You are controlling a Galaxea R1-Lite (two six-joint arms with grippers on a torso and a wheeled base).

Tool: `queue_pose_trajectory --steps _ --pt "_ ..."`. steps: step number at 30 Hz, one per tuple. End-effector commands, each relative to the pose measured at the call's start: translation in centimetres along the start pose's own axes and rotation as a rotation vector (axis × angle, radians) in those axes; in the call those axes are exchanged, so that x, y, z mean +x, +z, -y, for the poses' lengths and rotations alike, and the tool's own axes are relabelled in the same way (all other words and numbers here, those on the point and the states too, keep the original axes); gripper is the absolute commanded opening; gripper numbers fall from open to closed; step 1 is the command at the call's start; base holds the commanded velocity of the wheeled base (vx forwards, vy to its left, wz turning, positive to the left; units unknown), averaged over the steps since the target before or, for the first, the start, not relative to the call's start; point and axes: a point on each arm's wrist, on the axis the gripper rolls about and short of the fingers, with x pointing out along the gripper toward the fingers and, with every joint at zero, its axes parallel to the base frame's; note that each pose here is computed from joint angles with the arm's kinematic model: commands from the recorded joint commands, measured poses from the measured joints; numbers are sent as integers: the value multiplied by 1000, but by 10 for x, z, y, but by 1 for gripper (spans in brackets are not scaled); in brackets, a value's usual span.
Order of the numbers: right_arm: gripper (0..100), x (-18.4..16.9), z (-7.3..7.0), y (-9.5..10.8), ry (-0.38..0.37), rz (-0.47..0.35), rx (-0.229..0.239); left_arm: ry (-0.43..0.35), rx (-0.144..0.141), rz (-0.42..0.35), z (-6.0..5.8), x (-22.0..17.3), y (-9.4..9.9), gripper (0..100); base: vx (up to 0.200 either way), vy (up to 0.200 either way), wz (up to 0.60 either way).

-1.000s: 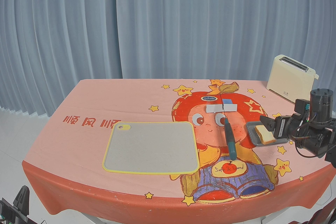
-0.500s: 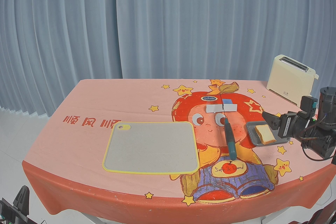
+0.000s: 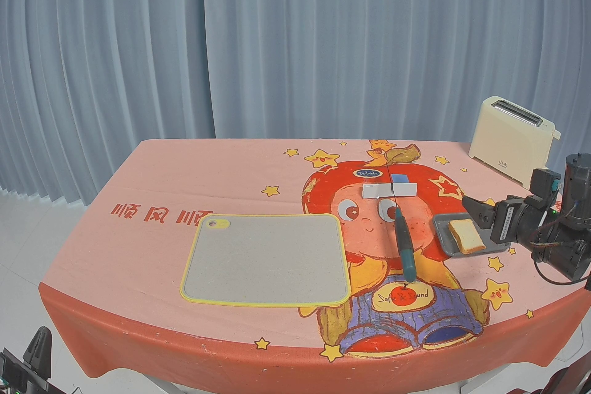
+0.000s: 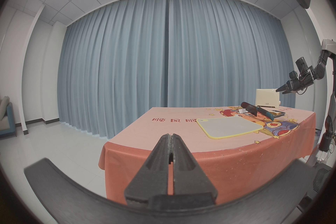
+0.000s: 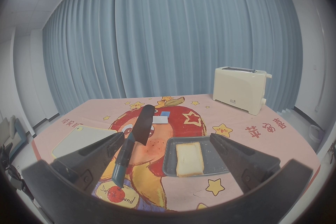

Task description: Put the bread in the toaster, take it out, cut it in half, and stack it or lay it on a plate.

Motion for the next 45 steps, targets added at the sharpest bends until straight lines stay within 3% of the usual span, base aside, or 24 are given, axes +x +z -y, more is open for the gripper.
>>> queue_pose_trajectory --steps 1,45 --pt "100 -2 0 1 2 8 2 1 0 -18 0 1 -5 0 0 0 0" --pt "100 -7 2 3 4 26 -13 1 0 -18 0 1 -5 0 0 0 0"
